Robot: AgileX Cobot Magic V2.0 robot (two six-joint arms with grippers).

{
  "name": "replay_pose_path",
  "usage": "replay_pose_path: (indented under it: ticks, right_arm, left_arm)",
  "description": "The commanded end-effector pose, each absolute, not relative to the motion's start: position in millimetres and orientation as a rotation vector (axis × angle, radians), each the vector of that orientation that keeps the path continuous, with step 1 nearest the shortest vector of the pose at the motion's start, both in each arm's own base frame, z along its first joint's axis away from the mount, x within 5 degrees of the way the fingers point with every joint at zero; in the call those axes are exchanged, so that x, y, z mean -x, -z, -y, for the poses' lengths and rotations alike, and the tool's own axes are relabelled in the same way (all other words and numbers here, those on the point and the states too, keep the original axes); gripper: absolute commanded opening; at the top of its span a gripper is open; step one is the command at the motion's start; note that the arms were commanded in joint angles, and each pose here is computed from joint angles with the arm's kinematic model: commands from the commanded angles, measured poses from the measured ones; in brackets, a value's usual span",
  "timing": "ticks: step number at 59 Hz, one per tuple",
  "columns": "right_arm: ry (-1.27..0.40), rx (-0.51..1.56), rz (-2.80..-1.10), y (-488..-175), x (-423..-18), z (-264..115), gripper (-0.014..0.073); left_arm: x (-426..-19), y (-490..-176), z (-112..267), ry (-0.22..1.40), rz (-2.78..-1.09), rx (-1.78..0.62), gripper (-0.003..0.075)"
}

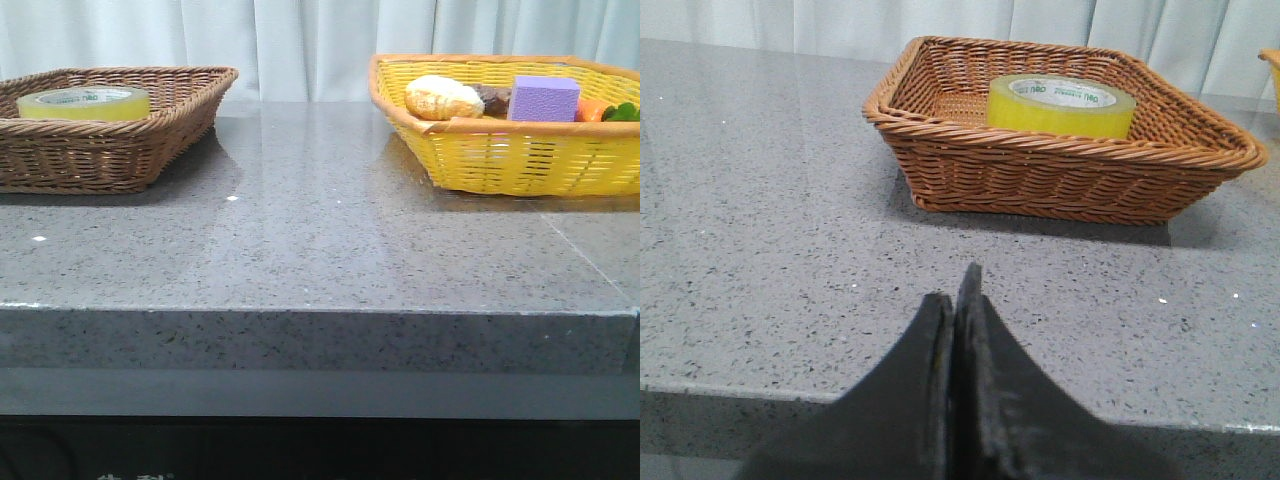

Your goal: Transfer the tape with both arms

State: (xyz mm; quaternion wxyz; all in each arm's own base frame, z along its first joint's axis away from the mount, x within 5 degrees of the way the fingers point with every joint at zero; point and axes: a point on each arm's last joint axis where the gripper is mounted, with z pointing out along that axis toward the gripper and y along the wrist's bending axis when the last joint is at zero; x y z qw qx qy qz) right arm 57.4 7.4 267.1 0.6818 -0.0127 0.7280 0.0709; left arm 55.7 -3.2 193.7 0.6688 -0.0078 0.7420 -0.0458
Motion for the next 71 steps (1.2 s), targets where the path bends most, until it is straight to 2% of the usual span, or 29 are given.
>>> replay_pose_path:
  ticks: [1,20,71]
  right_arm:
    - [-0.106,0.005,-1.532,-264.4,-55.9,-4.1,-0.0069]
    - [-0.067,-0.034,-1.577,-202.0,-53.9,-1.3,-0.0069]
    - [-0.069,-0.033,-1.6,-200.8,-53.5,-1.5,-0.0069]
  left_arm:
    - [-56.5,-189.6,3.2,0.111,-1.607,0.025,-0.002]
    - [-56.5,-189.6,3.2,0.111,-1.607,0.025,-0.002]
    - [-56.5,-189.6,3.2,0.111,-1.607,0.025,-0.002]
